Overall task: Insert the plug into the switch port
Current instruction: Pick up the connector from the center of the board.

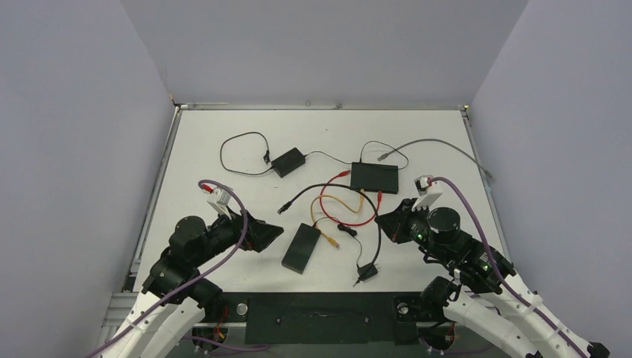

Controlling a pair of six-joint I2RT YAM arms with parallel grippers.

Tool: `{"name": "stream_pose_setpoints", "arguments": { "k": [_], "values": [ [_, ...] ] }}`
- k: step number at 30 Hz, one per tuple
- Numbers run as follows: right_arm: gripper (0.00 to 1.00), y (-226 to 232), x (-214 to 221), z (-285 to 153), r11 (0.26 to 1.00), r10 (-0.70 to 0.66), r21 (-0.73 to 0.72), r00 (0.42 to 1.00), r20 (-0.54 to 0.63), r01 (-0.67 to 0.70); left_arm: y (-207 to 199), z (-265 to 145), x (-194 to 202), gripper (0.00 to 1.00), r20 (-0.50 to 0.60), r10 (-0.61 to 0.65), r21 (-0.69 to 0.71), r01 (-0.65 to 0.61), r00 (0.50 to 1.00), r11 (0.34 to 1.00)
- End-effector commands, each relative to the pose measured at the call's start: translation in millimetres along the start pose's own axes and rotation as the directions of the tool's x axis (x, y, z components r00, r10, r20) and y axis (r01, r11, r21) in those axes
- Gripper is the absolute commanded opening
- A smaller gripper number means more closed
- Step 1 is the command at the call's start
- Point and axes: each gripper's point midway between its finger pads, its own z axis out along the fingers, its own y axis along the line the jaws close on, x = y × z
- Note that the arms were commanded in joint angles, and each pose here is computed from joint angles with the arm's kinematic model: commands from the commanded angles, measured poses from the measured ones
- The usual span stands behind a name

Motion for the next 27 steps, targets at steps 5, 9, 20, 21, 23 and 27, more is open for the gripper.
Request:
{"name": "stream_pose_setpoints", "arguments": {
  "k": [5, 9, 20, 21, 23, 27],
  "values": [
    [0.0, 31.6, -5.7, 4.5, 0.983, -0.071, -0.166, 0.997, 0.021, 0.073, -18.7, -9.5, -21.5, 0.96, 0.078, -0.002, 0.045, -0.001, 0.997, 0.999],
    [0.0, 35.5, -5.4, 3.0, 0.978, -0.08, -0.19, 0.997, 0.022, 0.082, -16.7, -8.7, -17.0, 0.96, 0.061, -0.014, 0.042, 0.011, 0.998, 0.999],
    [0.0, 41.9, -3.5, -0.5, 0.967, -0.107, -0.229, 0.994, 0.011, 0.107, -19.8, -9.6, -25.6, 0.95, 0.098, -0.009, 0.046, 0.005, 0.995, 0.999],
    [0.0, 42.3, -3.5, -0.8, 0.967, -0.105, -0.231, 0.994, 0.011, 0.104, -21.2, -8.8, -24.7, 0.91, 0.088, -0.005, 0.054, 0.0, 0.996, 0.999],
    [0.0, 43.6, -4.7, -1.3, 0.966, -0.099, -0.238, 0.995, 0.017, 0.1, -21.9, -7.4, -22.2, 0.87, 0.074, -0.005, 0.061, 0.0, 0.997, 0.998],
    [0.0, 43.0, -5.3, -1.1, 0.967, -0.098, -0.234, 0.995, 0.022, 0.101, -22.6, -6.3, -18.0, 0.77, 0.054, -0.003, 0.073, -0.001, 0.999, 0.997]
  ]
}}
